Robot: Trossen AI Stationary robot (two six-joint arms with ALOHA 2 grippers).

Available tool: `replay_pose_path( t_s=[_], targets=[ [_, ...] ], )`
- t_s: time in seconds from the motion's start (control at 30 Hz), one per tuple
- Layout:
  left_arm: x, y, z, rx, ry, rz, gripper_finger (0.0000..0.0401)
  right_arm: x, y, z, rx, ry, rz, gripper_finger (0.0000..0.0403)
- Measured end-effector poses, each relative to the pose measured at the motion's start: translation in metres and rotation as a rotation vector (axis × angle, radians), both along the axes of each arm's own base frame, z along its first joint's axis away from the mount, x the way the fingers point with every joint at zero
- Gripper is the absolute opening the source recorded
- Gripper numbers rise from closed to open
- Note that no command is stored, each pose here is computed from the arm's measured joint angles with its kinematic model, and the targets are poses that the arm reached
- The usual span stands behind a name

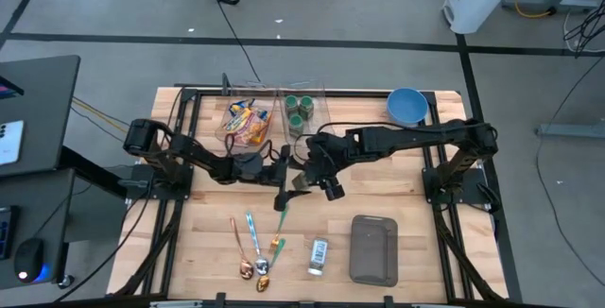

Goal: Pick & Place Food Item
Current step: Put the green spice bottle into the right transparent bin

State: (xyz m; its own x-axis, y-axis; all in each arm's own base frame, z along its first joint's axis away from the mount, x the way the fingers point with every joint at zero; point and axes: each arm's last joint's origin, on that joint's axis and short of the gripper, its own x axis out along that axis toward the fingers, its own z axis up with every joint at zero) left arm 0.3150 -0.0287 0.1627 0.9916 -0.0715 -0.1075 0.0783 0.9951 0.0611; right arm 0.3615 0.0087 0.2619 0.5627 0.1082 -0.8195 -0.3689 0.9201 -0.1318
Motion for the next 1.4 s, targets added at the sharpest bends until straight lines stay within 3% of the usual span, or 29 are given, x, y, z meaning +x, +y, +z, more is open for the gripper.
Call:
replay_pose_path(
  t_s=[0.1, 0.23, 0.4, 0.57, 0.73, 0.9, 1.03, 1.23, 1.4],
  targets=[
    [0.000, 0.001, -0.001, -0.042, 0.019, 0.006, 0.0326, -0.003, 0.001, -0.002, -0.003, 0.037, 0.001, 0.0209],
    [0.000, 0.001, -0.006, -0.025, 0.066, 0.026, 0.0326, -0.008, 0.001, -0.005, -0.007, 0.097, -0.016, 0.0209],
    [-0.006, 0.002, -0.005, 0.060, 0.144, 0.028, 0.0326, -0.012, 0.001, -0.005, -0.033, 0.129, -0.033, 0.0209],
    [-0.014, 0.000, 0.014, 0.142, 0.136, 0.012, 0.0327, -0.010, 0.001, -0.003, -0.024, 0.099, -0.035, 0.0209],
    [-0.028, -0.003, 0.049, 0.135, 0.023, 0.041, 0.0327, -0.004, -0.001, -0.020, 0.010, 0.001, -0.029, 0.0209],
    [-0.047, -0.016, 0.085, 0.173, -0.116, -0.005, 0.0327, -0.006, -0.002, -0.052, 0.035, -0.114, -0.007, 0.0209],
    [-0.063, -0.027, 0.109, 0.193, -0.238, -0.043, 0.0327, -0.003, -0.001, -0.061, 0.041, -0.272, 0.011, 0.0209],
    [-0.079, -0.038, 0.127, 0.235, -0.333, -0.088, 0.0327, -0.002, 0.002, -0.062, 0.161, -0.573, 0.072, 0.0209],
    [-0.088, -0.044, 0.131, 0.250, -0.330, -0.078, 0.0327, -0.020, 0.003, -0.072, 0.246, -0.797, 0.089, 0.0209]
  ],
)
